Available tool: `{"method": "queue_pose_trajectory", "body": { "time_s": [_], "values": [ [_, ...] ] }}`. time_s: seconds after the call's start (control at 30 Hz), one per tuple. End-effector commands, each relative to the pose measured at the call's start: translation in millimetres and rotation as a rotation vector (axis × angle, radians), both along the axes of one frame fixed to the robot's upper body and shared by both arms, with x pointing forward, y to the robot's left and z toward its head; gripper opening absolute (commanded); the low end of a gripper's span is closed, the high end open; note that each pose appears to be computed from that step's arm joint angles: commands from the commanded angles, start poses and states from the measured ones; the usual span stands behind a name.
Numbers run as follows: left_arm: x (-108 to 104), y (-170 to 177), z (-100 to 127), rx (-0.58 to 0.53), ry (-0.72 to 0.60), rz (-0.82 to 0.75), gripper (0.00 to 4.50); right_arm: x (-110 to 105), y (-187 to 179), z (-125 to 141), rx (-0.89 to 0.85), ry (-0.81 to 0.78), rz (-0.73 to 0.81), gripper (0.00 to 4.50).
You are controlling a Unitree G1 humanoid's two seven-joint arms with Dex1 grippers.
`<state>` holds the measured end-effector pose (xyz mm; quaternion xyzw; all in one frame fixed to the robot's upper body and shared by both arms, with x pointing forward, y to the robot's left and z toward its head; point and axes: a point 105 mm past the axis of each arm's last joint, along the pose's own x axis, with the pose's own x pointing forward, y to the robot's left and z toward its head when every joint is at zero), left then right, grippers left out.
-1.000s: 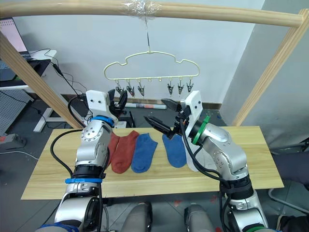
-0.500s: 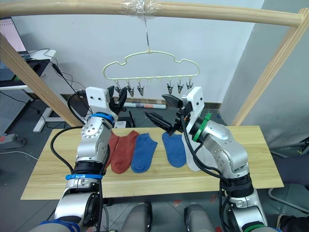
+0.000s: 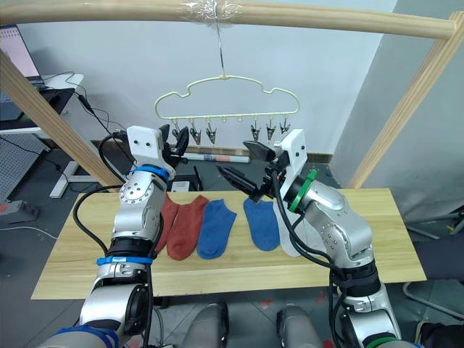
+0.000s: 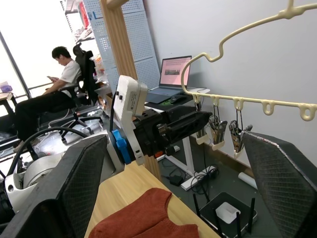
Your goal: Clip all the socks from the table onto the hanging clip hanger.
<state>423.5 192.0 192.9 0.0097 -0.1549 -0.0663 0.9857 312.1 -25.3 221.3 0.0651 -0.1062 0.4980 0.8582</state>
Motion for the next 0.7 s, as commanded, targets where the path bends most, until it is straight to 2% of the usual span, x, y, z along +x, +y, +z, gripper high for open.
{"method": "queue_pose_trajectory", "body": {
  "time_s": [0.03,0.07,0.17,0.27,0.37,0.43,0.53,0.6,0.7],
  "values": [
    [-2,-1,18,0.015,-0.066,-0.009,2.36,-6,-3,12,0.028,-0.045,0.003,4.50],
    [-2,-1,18,0.014,-0.067,-0.010,2.36,-7,-3,12,0.028,-0.044,0.002,4.50],
    [-3,-5,17,0.013,-0.070,-0.029,1.80,-6,-4,12,0.032,-0.038,-0.004,4.50],
    [-3,-6,16,0.010,-0.070,-0.034,0.90,-5,-5,12,0.038,-0.030,-0.011,4.50],
    [-3,-6,16,0.009,-0.071,-0.032,0.29,-4,-7,12,0.047,-0.018,-0.018,4.50],
    [-3,-6,16,0.009,-0.074,-0.030,0.02,-4,-8,11,0.048,-0.012,-0.023,4.50],
    [-4,-5,17,0.009,-0.077,-0.027,0.00,-3,-10,8,0.046,0.006,-0.035,4.50],
    [-4,-5,18,0.013,-0.079,-0.025,0.00,6,-17,-13,-0.042,0.042,-0.107,4.50],
    [-5,-3,17,0.043,-0.057,-0.027,0.00,37,-61,-73,-0.319,0.155,-0.414,4.50]
  ]
}}
